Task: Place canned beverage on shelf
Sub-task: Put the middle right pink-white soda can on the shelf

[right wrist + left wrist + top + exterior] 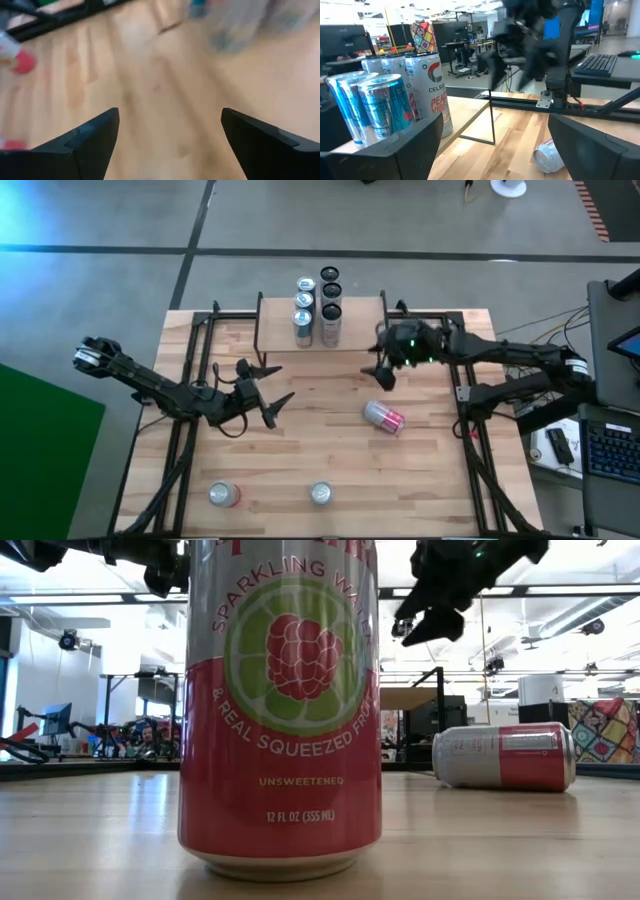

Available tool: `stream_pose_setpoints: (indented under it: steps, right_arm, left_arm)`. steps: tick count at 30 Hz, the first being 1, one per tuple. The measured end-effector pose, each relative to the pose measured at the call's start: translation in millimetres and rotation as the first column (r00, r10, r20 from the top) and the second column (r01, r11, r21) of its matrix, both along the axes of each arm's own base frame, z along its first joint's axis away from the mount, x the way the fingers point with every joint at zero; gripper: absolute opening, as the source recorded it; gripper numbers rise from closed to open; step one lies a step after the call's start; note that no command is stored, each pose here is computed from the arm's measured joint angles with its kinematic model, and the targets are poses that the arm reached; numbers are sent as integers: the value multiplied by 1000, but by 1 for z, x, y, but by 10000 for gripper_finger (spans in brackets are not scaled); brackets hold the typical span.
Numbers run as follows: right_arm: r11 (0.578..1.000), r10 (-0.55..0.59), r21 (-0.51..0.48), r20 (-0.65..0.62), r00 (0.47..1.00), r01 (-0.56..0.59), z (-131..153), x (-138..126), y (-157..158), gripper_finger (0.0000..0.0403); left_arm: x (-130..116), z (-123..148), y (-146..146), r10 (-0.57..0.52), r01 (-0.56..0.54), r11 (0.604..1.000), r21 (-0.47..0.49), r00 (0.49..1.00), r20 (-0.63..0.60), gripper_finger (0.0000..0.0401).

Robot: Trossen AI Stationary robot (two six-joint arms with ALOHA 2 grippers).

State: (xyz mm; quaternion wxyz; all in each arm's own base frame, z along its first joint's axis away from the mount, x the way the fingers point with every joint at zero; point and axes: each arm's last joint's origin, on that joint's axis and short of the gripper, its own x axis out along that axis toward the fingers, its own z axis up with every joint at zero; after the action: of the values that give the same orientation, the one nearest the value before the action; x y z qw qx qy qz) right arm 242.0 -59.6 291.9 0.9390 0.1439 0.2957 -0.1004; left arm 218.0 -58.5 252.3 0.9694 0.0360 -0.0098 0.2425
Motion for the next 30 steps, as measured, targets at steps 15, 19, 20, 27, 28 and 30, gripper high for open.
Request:
stream_pose_setpoints:
  steps: [15,19,20,27,28,30]
  right_arm:
    - [984,-172,-32,-423,889,175,-55,-10,115,324]
    - [965,-260,-102,-492,831,242,-73,-15,119,301]
    - [962,-269,-103,-504,821,252,-77,-14,119,295]
    - [960,-273,-109,-570,775,258,-95,-6,122,257]
    - [961,-266,-101,-576,773,256,-97,-5,123,253]
    - [965,-249,-83,-592,767,250,-101,-2,125,246]
  left_arm:
    - [0,0,0,1,1,998,-58,1000,31,346]
    - [0,-1,0,1,2,997,-77,999,34,346]
    - [0,-1,0,0,3,996,-95,999,38,346]
    - [0,-4,1,5,-2,994,-110,1000,27,346]
    - [0,-4,1,7,-4,994,-110,1000,27,346]
    - [0,-4,1,11,-8,994,-109,1000,27,346]
